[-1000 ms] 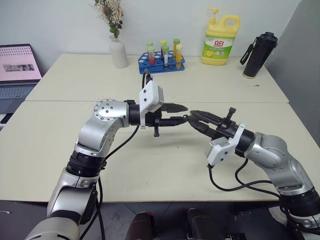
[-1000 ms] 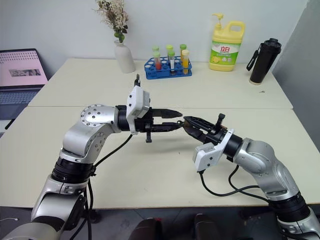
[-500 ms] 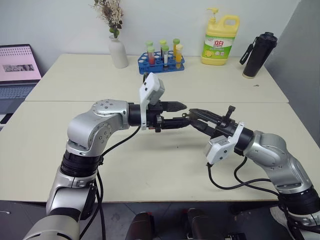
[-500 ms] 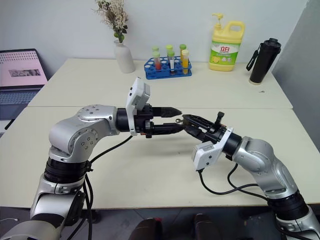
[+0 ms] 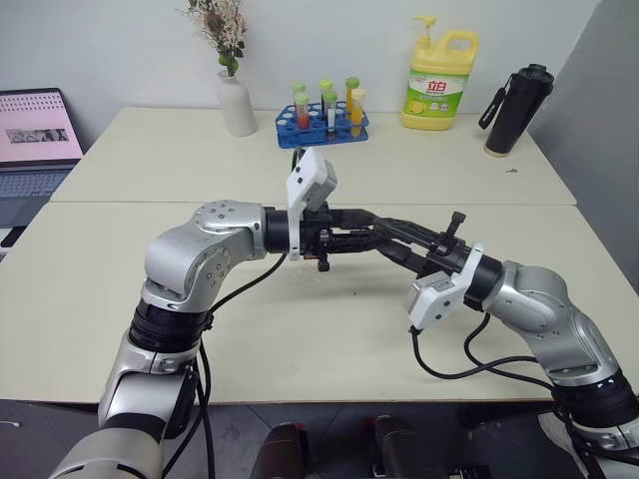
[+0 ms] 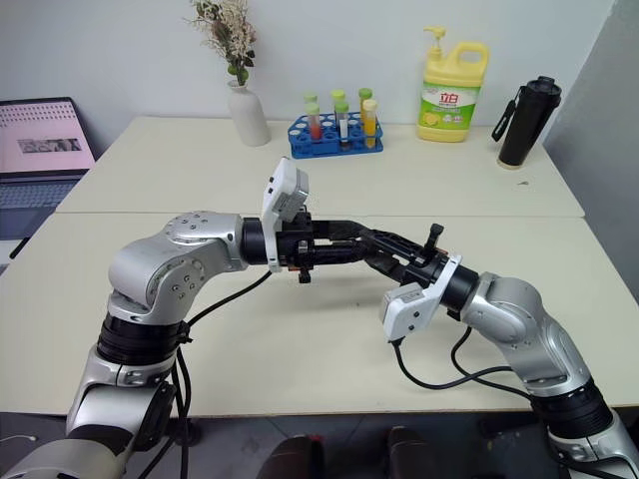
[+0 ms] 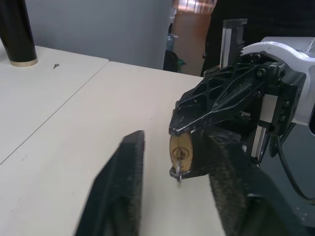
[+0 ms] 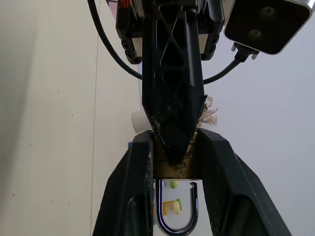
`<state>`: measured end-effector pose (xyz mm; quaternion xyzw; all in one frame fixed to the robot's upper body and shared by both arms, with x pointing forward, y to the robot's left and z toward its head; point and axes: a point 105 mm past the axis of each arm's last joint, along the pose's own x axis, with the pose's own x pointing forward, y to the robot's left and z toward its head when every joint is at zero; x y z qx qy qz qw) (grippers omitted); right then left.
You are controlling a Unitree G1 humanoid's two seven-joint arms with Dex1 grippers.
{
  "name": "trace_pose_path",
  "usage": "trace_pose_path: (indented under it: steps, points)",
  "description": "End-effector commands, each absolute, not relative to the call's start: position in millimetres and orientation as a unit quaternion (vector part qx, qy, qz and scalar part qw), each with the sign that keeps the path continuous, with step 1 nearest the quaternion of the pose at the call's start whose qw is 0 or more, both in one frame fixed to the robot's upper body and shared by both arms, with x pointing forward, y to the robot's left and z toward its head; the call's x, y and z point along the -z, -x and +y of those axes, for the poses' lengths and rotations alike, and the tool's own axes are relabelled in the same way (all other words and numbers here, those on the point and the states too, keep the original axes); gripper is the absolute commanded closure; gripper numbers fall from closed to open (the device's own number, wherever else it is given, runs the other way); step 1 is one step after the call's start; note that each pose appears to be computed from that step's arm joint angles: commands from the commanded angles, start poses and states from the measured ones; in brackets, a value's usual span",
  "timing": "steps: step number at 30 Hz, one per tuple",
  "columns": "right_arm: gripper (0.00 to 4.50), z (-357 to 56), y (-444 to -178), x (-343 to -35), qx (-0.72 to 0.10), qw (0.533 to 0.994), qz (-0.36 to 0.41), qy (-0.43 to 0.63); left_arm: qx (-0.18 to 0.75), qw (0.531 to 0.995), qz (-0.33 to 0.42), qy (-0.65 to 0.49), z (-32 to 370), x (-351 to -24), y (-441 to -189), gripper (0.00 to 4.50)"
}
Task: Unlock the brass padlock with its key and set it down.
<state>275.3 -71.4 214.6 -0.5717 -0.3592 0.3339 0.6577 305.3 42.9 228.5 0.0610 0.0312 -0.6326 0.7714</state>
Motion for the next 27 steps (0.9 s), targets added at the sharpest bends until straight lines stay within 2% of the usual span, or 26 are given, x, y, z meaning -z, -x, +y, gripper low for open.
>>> trace_pose_path:
  steps: [1,2,3,8,13,14,20,21,23,25,27]
  points:
    - [3.60,-70,-269,-225,-0.328,0.649,-0.384,0.569,0.637,0.767,0.012,-0.072,41,-238,-302,3.94]
    - [3.60,-70,-269,-225,-0.328,0.648,-0.385,0.569,0.638,0.766,0.011,-0.074,41,-238,-301,4.25]
    - [3.60,-70,-269,-225,-0.328,0.647,-0.385,0.570,0.640,0.765,0.011,-0.075,41,-238,-301,4.33]
    - [3.60,-70,-270,-223,-0.336,0.647,-0.380,0.569,0.639,0.765,0.007,-0.074,40,-238,-301,4.33]
    - [3.60,-80,-277,-223,-0.338,0.681,-0.346,0.549,0.643,0.762,0.008,-0.079,40,-235,-300,4.33]
    - [2.85,-82,-278,-225,-0.334,0.685,-0.345,0.548,0.643,0.762,0.008,-0.078,40,-235,-300,4.33]
    - [0.75,-102,-284,-224,-0.326,0.716,-0.297,0.542,0.644,0.761,0.009,-0.080,45,-232,-302,4.33]
    - [0.45,-109,-285,-214,-0.348,0.727,-0.259,0.533,0.646,0.757,-0.004,-0.095,47,-230,-302,4.33]
    - [0.39,-120,-284,-207,-0.363,0.739,-0.225,0.521,0.650,0.751,-0.015,-0.113,51,-227,-302,4.33]
    - [0.39,-130,-285,-206,-0.360,0.771,-0.196,0.487,0.656,0.745,-0.013,-0.121,53,-222,-300,4.33]
    - [0.39,-134,-275,-198,-0.394,0.788,-0.156,0.446,0.667,0.736,-0.009,-0.117,55,-218,-297,4.33]
